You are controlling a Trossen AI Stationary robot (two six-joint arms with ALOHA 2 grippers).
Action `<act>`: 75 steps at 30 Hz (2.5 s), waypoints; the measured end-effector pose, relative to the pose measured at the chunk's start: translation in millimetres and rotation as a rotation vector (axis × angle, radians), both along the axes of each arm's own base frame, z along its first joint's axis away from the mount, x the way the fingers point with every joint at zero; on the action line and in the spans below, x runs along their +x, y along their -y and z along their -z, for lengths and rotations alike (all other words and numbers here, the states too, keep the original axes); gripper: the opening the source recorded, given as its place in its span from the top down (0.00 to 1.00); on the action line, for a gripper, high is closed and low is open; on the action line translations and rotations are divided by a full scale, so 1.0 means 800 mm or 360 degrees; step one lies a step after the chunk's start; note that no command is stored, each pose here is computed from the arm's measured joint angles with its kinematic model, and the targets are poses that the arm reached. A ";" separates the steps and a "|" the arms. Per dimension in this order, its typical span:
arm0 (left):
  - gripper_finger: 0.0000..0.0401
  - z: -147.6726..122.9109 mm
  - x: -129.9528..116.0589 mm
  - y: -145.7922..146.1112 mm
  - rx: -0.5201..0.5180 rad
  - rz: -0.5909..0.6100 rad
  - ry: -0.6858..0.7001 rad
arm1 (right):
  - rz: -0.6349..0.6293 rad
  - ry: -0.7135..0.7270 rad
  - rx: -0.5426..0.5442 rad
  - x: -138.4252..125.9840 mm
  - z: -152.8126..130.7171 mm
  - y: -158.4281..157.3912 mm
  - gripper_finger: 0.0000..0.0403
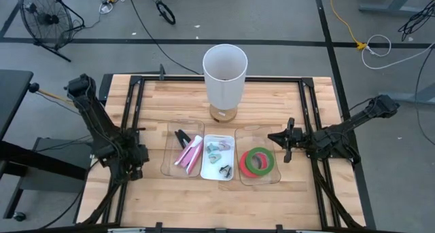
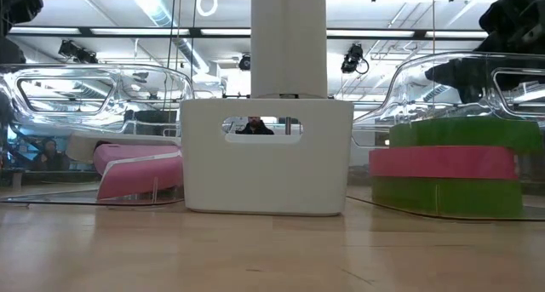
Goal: Pick and place Stapler, Stapler remover, tape
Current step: Return to Home Position
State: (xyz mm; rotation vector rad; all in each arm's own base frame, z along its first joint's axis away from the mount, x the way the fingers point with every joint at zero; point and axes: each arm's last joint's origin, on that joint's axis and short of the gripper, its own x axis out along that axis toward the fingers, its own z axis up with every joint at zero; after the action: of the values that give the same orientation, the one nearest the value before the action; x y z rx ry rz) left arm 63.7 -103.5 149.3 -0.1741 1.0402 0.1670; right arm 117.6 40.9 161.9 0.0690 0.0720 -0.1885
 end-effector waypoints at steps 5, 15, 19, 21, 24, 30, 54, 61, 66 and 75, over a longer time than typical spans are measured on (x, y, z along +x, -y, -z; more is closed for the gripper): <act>0.94 -0.005 -0.001 -0.004 -0.0108 -0.0004 0.0052 | -0.0001 0.0095 0.0049 -0.006 -0.007 0.003 0.93; 0.94 0.015 -0.009 -0.043 -0.0629 -0.0142 0.0323 | 0.0070 0.0477 0.0235 -0.032 -0.035 0.022 0.93; 0.94 0.010 -0.010 -0.056 -0.0830 -0.0203 0.0247 | 0.0137 0.0640 0.0301 -0.040 -0.046 0.031 0.93; 0.94 0.004 -0.008 -0.061 -0.0972 -0.0253 0.0288 | 0.0182 0.0709 0.0329 -0.042 -0.050 0.034 0.93; 0.94 -0.004 -0.006 -0.073 -0.1121 -0.0380 0.0415 | 0.0230 0.0766 0.0339 -0.043 -0.054 0.038 0.93; 0.94 -0.011 0.002 -0.094 -0.1260 -0.0686 0.0710 | 0.0318 0.0780 0.0320 -0.042 -0.054 0.044 0.93; 0.94 -0.013 0.007 -0.155 -0.1005 -0.1699 0.1177 | 0.0284 0.0615 0.0246 -0.036 -0.043 0.041 0.93; 0.94 -0.014 0.005 -0.159 -0.0676 -0.1616 0.1190 | 0.0284 0.0615 0.0246 -0.036 -0.043 0.041 0.93; 0.94 -0.014 0.005 -0.158 -0.0693 -0.1594 0.1182 | 0.0284 0.0615 0.0246 -0.036 -0.043 0.041 0.93; 0.94 -0.022 0.011 -0.154 -0.1278 -0.1729 0.1252 | 0.0284 0.0615 0.0246 -0.036 -0.043 0.041 0.93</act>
State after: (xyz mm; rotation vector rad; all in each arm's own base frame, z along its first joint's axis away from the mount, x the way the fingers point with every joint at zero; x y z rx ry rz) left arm 72.6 19.8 166.9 -1.4189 0.0771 0.5951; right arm 89.1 8.1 196.0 0.2649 -0.3060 -0.3447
